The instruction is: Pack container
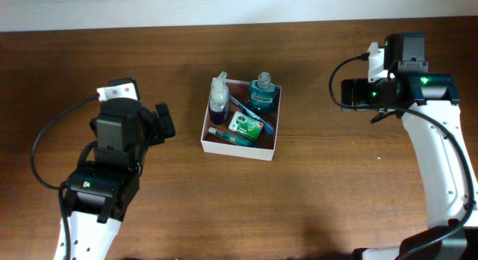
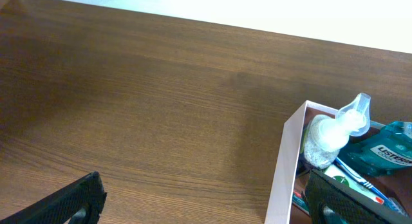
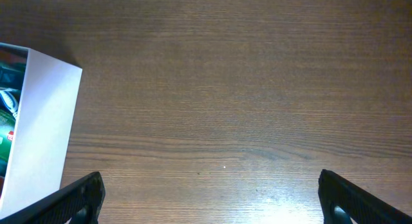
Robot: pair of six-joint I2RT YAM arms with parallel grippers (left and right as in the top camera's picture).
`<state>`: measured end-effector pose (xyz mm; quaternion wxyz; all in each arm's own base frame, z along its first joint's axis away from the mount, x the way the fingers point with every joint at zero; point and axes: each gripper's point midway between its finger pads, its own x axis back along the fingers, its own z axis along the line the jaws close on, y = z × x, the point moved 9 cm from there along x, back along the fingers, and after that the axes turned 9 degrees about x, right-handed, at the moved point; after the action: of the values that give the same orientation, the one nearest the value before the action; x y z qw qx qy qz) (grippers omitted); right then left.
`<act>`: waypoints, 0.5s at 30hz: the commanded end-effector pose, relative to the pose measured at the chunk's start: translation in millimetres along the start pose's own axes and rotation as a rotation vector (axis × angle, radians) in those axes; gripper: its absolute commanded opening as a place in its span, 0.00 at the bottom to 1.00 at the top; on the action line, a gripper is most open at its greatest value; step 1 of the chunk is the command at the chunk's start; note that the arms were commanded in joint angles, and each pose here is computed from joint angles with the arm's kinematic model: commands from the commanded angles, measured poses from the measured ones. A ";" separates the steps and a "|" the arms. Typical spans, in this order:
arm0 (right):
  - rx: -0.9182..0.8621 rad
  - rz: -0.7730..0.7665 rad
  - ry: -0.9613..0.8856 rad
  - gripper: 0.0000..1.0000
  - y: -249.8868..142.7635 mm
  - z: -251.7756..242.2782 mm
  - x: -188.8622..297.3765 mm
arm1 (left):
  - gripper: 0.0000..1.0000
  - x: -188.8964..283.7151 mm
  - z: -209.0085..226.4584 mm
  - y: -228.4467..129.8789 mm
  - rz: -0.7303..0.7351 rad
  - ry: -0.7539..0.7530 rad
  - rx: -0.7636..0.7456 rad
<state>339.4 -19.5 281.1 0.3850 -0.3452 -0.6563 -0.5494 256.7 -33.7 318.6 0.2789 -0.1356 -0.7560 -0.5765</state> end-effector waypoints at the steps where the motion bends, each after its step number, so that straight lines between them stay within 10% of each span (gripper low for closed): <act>1: -0.012 -0.009 -0.011 0.99 1.2 -2.4 2.8 | 0.99 2.4 1.4 3.7 -0.015 0.012 -0.007; 15: -0.011 -0.093 -0.027 0.98 -1.3 -1.0 34.6 | 0.99 2.4 1.4 3.7 -0.015 0.012 -0.007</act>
<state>337.6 -19.4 284.3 0.3817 -0.3425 -0.6584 -0.5508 256.7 -33.7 318.6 0.2790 -0.1359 -0.7559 -0.5764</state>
